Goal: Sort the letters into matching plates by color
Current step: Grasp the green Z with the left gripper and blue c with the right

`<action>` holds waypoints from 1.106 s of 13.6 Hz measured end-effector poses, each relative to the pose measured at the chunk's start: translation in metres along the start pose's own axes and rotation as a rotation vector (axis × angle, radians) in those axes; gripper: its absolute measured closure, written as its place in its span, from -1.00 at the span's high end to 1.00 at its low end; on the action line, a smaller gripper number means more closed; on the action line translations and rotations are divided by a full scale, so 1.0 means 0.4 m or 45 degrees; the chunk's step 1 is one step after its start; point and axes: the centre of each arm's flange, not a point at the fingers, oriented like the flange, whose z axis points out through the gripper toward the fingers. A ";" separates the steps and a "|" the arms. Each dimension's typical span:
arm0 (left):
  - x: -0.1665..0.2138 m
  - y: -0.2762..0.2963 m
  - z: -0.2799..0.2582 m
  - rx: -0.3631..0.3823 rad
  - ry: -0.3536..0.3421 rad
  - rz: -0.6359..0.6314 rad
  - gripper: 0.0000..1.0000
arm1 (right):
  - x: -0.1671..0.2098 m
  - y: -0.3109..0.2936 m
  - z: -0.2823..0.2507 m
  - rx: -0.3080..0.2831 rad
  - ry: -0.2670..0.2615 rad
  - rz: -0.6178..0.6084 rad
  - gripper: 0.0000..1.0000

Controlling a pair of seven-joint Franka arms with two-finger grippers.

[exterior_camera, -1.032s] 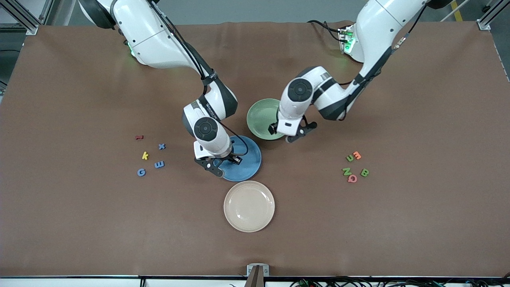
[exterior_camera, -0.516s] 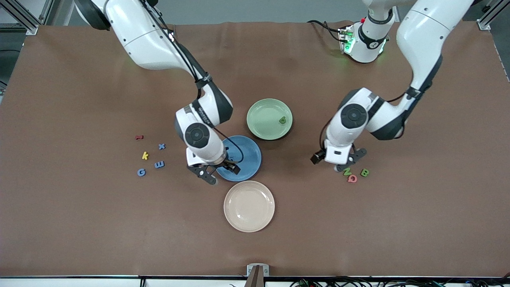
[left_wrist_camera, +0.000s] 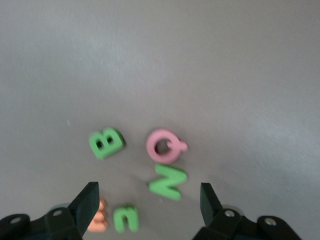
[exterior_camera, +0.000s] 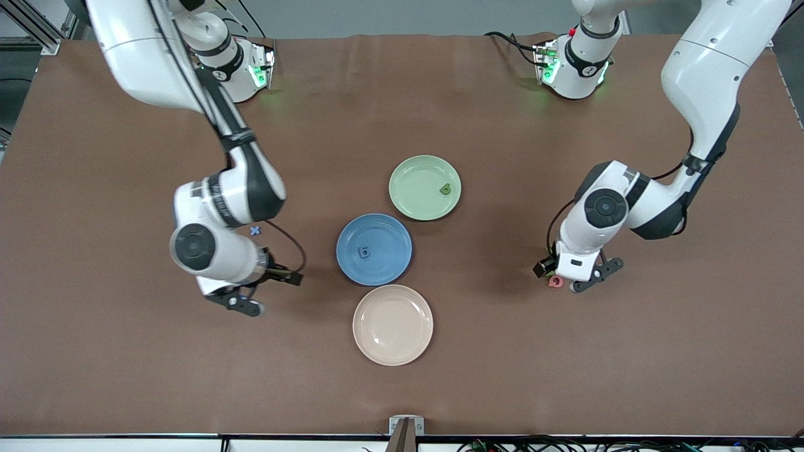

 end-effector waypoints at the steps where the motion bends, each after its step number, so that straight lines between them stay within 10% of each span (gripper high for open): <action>1: 0.022 -0.012 0.010 -0.007 -0.007 0.022 0.70 | 0.032 0.082 0.013 -0.005 0.021 -0.050 1.00; 5: 0.009 0.010 0.054 -0.020 -0.050 0.065 0.27 | 0.113 0.347 0.093 0.006 0.092 -0.128 0.99; 15: -0.032 0.048 0.082 -0.031 -0.085 0.170 0.09 | 0.044 0.378 0.263 -0.010 0.071 -0.171 0.72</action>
